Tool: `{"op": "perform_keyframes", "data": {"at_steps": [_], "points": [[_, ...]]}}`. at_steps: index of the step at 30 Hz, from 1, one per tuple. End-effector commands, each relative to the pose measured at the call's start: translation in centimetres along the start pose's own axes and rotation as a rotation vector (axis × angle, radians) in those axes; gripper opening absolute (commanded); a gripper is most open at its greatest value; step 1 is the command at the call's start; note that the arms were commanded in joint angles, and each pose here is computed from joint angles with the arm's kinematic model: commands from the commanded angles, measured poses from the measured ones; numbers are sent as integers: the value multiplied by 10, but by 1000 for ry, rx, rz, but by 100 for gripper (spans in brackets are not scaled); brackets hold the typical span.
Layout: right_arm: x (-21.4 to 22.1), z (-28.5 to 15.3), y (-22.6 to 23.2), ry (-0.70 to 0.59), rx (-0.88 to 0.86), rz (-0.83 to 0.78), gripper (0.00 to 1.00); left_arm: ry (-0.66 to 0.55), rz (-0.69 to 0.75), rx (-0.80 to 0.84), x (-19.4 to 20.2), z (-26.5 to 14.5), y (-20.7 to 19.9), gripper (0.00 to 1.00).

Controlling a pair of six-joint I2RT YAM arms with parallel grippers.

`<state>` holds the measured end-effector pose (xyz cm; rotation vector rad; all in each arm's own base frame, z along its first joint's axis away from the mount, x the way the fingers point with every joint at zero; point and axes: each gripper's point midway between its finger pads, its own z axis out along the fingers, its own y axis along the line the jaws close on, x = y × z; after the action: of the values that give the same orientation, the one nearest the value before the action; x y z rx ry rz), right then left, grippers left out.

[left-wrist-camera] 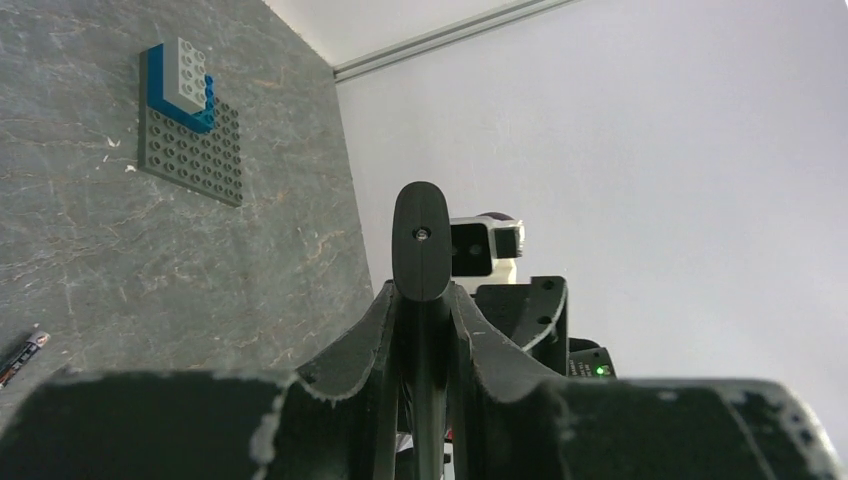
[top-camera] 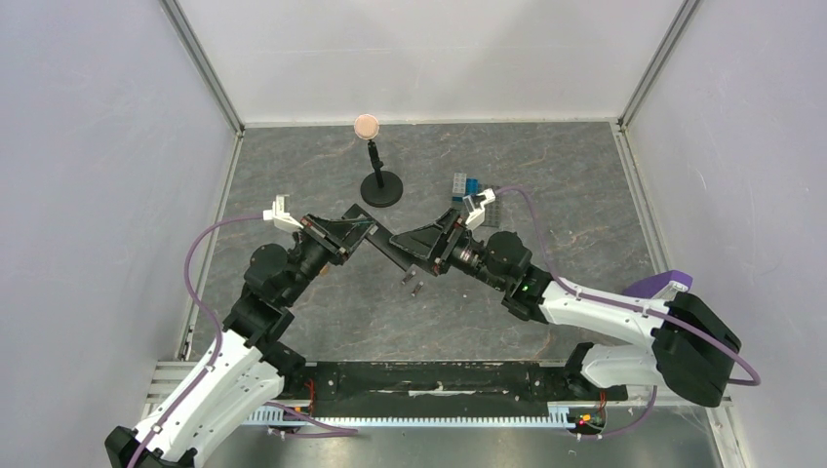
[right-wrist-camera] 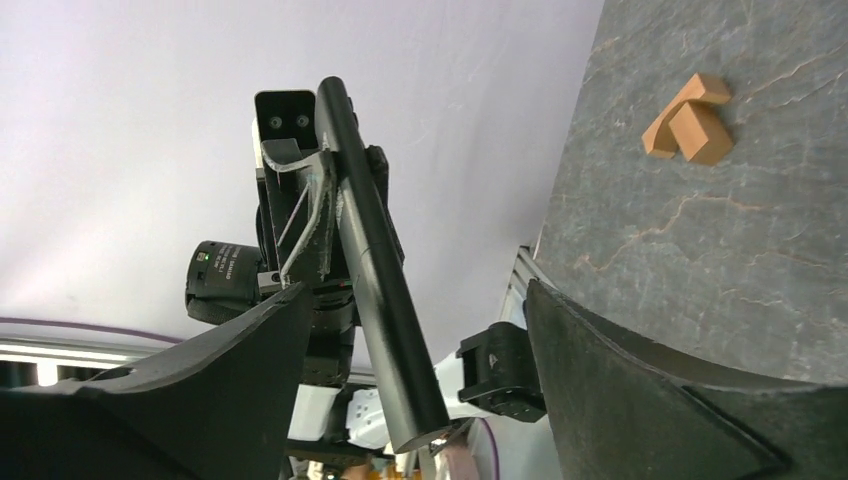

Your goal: Load the batteries into the remote control

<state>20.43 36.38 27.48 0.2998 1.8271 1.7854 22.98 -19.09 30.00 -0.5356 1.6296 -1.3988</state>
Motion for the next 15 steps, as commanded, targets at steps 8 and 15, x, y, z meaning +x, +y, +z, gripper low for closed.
{"op": "perform_keyframes", "data": {"at_steps": [8, 15], "points": [[6, 10, 25, 39, -102, 135, 64, -57, -102, 106, -13, 2, -29, 2], [9, 7, 19, 45, -107, 158, 40, -68, -147, 111, -15, 3, -28, 2]]}}
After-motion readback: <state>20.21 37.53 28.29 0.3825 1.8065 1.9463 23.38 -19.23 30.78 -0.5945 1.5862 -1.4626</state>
